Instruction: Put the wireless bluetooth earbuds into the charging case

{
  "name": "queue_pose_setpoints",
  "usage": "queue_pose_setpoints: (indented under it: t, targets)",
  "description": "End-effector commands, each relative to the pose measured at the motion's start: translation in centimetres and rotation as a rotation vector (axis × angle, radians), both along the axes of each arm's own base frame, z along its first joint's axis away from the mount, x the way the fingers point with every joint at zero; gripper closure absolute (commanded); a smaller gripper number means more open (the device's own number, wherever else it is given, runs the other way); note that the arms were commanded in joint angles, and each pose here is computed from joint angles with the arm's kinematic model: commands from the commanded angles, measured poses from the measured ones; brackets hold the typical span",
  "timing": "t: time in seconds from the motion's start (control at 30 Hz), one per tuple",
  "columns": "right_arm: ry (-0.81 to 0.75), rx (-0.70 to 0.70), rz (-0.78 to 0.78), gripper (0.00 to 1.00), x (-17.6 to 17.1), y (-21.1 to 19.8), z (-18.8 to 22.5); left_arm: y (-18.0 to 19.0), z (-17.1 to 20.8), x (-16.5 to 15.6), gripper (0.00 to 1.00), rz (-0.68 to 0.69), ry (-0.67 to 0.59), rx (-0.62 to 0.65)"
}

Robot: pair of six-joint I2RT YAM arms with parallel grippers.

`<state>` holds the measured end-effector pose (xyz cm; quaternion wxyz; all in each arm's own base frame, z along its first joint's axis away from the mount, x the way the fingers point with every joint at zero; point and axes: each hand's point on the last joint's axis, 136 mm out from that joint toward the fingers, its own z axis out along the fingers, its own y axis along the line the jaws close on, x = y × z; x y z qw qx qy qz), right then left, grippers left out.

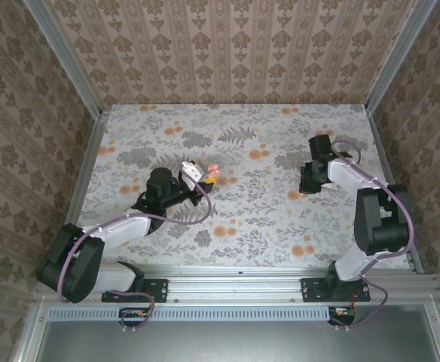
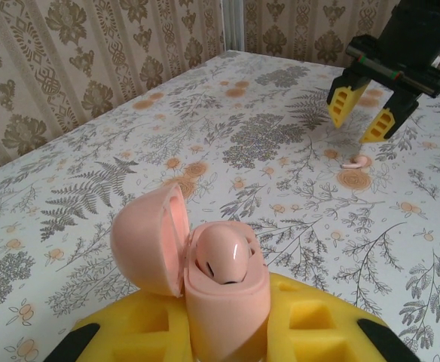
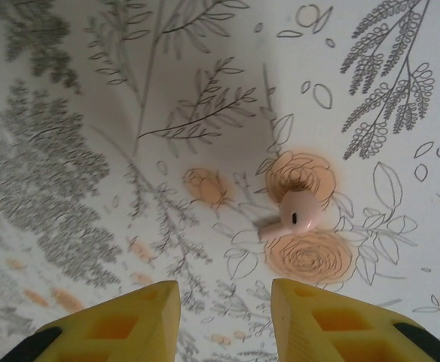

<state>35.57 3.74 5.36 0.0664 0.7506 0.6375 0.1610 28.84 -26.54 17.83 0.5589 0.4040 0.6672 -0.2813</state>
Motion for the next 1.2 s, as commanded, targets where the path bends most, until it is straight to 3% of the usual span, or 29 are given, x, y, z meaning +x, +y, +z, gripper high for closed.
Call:
queue_pose_setpoints:
  t: [0.0, 0.8, 1.17]
  targets:
    - [0.003, 0.031, -0.026, 0.62, 0.5, 0.6, -0.5, 0.3, 0.1, 0.2, 0.9, 0.014, -0.008, -0.013]
    - [0.119, 0.039, -0.062, 0.62, -2.2, 0.1, -3.7, 0.4, -0.3, 0.3, 0.9, 0.022, -0.001, -0.005]
    - [0.138, 0.04, -0.067, 0.69, -2.8, -0.7, -4.6, 0.4, -0.4, 0.3, 0.9, 0.02, 0.006, -0.001]
